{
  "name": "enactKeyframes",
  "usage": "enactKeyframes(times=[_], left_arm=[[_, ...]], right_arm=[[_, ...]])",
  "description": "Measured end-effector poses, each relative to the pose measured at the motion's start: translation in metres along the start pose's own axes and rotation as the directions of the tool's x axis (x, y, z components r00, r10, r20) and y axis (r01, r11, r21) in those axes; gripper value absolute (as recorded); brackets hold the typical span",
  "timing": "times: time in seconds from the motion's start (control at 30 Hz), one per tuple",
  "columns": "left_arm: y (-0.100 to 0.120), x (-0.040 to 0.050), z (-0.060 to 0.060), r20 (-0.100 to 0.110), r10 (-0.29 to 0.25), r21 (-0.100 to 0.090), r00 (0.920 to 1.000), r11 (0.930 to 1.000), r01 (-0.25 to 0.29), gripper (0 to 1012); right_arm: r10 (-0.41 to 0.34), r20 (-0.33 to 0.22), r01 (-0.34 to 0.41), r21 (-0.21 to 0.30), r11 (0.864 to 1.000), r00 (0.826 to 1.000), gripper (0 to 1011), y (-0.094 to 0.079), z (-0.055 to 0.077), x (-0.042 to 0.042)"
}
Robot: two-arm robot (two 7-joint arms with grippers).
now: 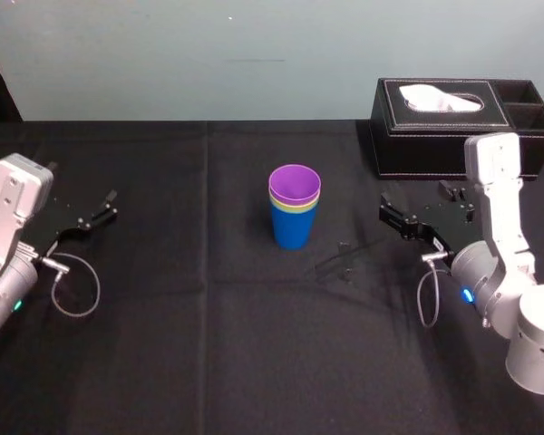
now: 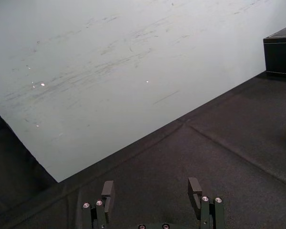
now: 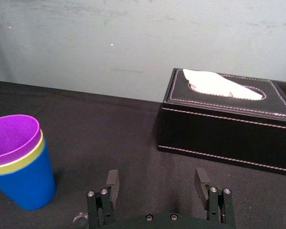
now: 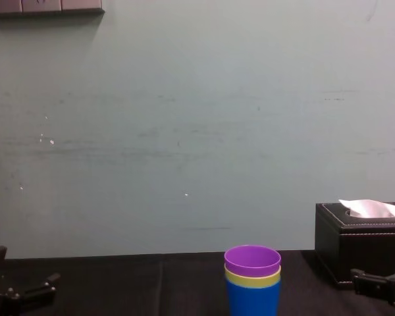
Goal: Stack the three plastic cups sequentially using one hand.
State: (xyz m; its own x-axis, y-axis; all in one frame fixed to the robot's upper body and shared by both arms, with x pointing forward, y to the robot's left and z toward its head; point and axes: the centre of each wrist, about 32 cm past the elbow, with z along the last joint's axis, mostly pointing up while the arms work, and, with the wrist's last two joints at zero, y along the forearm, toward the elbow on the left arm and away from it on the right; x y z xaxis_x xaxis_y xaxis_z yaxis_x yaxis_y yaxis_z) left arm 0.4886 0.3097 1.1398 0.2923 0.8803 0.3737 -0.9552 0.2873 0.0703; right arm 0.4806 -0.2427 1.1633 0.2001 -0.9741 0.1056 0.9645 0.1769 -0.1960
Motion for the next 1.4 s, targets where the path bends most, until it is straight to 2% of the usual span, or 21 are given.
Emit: enactKeyframes(times=[1.4], left_arm=[[0.0,0.0,0.0,0.0,0.0,0.0,1.0,1.0,0.0,1011]], right_arm=[[0.002,-0.003,-0.002,-0.007,1.0,1.0,1003,-0.0004,0.002,0.0006]])
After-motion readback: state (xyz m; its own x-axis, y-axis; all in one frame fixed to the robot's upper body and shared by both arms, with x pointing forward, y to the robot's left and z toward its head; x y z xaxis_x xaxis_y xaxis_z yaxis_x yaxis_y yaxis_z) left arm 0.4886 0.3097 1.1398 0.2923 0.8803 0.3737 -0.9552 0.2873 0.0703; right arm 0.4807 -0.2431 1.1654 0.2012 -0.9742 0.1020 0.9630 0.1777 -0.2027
